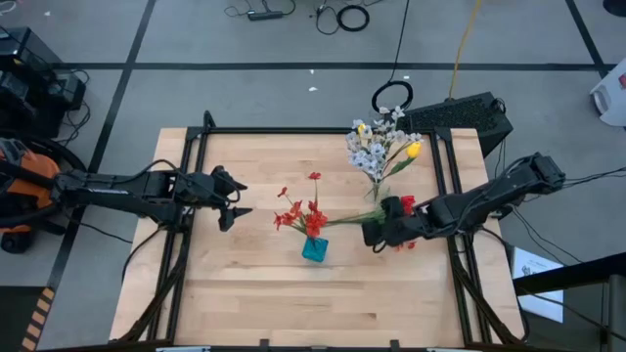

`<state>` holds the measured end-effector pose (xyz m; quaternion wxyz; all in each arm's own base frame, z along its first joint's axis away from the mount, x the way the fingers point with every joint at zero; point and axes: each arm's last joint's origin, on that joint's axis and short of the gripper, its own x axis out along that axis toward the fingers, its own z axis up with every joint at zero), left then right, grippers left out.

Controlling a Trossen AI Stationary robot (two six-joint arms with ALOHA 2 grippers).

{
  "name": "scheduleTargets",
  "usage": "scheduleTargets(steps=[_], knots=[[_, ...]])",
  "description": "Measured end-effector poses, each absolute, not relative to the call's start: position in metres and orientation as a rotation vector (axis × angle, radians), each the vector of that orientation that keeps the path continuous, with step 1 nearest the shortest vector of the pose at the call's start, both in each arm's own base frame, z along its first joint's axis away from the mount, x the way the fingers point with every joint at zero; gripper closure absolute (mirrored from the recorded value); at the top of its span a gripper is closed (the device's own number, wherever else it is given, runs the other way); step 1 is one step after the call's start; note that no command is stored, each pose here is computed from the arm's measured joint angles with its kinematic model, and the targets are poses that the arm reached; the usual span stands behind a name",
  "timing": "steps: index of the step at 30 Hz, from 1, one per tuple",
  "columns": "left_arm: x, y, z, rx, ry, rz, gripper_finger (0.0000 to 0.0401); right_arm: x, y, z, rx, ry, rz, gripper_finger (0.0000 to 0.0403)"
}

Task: Sort flowers into vase by color
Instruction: Put the orange flowers into the blue vase

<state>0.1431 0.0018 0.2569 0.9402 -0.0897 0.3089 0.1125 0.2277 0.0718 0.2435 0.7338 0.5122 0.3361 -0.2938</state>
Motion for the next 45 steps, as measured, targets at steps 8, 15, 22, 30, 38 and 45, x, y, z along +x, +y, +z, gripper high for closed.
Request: scheduleTargets(steps=[8, 15, 22, 30, 38, 45], knots=[[0.143, 0.004, 0.257, -0.158, 0.618, 0.300, 0.0047, 0.233, 0.077, 0.225, 1.307, 0.622, -0.898, 0.0236], [0.143, 0.004, 0.257, -0.157, 0.618, 0.302, 0.0047, 0.252, 0.084, 0.193, 1.522, 0.536, -1.102, 0.0236], [0.143, 0.004, 0.257, -0.156, 0.618, 0.303, 0.0047, 0.276, 0.087, 0.163, 1.713, 0.415, -1.179, 0.0236], [0.143, 0.004, 0.257, -0.155, 0.619, 0.302, 0.0047, 0.288, 0.071, 0.140, 1.722, 0.362, -1.286, 0.0236], [0.143, 0.004, 0.257, -0.155, 0.619, 0.302, 0.0047, 0.290, 0.056, 0.139, 1.723, 0.323, -1.338, 0.0236], [0.143, 0.004, 0.257, -0.156, 0.619, 0.302, 0.0047, 0.285, 0.048, 0.137, 1.686, 0.345, -1.413, 0.0236]])
